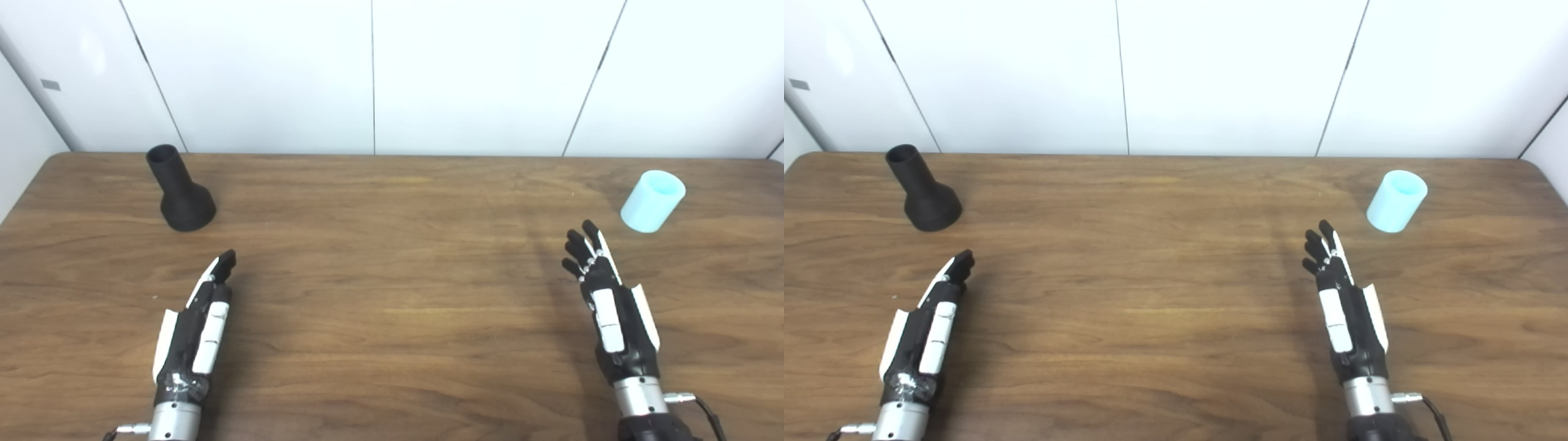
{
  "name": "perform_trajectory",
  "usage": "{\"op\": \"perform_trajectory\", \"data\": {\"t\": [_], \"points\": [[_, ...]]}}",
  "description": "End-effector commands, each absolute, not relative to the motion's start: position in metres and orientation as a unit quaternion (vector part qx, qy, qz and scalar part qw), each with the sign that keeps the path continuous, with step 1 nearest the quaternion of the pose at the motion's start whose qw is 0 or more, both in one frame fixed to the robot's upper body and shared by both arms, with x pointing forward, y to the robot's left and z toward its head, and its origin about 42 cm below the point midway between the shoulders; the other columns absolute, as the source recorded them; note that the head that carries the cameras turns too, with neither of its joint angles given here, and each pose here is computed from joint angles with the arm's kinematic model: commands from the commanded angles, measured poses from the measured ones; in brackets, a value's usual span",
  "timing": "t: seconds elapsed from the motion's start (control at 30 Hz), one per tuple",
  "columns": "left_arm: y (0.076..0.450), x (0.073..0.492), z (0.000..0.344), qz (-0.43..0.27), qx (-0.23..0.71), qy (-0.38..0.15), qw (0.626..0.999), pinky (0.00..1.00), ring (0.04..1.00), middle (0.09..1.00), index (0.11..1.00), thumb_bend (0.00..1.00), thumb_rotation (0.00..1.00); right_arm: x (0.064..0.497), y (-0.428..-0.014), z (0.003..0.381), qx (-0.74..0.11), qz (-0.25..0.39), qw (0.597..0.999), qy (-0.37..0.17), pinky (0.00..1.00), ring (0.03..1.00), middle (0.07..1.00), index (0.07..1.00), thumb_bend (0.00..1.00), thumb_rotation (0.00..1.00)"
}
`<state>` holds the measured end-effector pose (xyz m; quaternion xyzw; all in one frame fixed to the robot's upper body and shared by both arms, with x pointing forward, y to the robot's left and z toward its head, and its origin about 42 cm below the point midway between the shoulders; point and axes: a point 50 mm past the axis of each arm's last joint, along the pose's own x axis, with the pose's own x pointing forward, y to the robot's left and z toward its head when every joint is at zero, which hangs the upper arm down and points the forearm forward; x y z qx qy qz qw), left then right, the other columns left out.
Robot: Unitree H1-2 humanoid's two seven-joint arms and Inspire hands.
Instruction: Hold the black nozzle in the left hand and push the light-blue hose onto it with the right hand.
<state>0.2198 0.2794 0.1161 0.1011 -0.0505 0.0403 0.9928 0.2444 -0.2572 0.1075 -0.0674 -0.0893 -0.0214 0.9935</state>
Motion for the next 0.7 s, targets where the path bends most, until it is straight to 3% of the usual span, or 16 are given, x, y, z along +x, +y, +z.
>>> {"op": "perform_trajectory", "data": {"t": [0.0, 0.27, 0.67], "points": [[0.272, 0.208, 0.100, 0.036, 0.092, -0.018, 0.995, 0.99, 0.971, 0.946, 0.932, 0.57, 0.91, 0.227, -0.262, 0.080, -0.068, -0.027, 0.997, -0.038, 0.89, 0.930, 0.930, 0.965, 0.50, 1.00], [0.266, 0.207, 0.097, 0.039, 0.081, -0.010, 0.996, 1.00, 0.970, 0.936, 0.917, 0.60, 0.88, 0.226, -0.269, 0.079, -0.071, -0.021, 0.996, -0.041, 0.90, 0.931, 0.938, 0.976, 0.49, 1.00], [0.242, 0.201, 0.091, 0.028, 0.090, -0.007, 0.996, 0.97, 0.962, 0.947, 0.937, 0.52, 0.89, 0.225, -0.285, 0.071, -0.077, -0.011, 0.996, -0.044, 0.94, 0.951, 0.946, 0.999, 0.53, 1.00]]}}
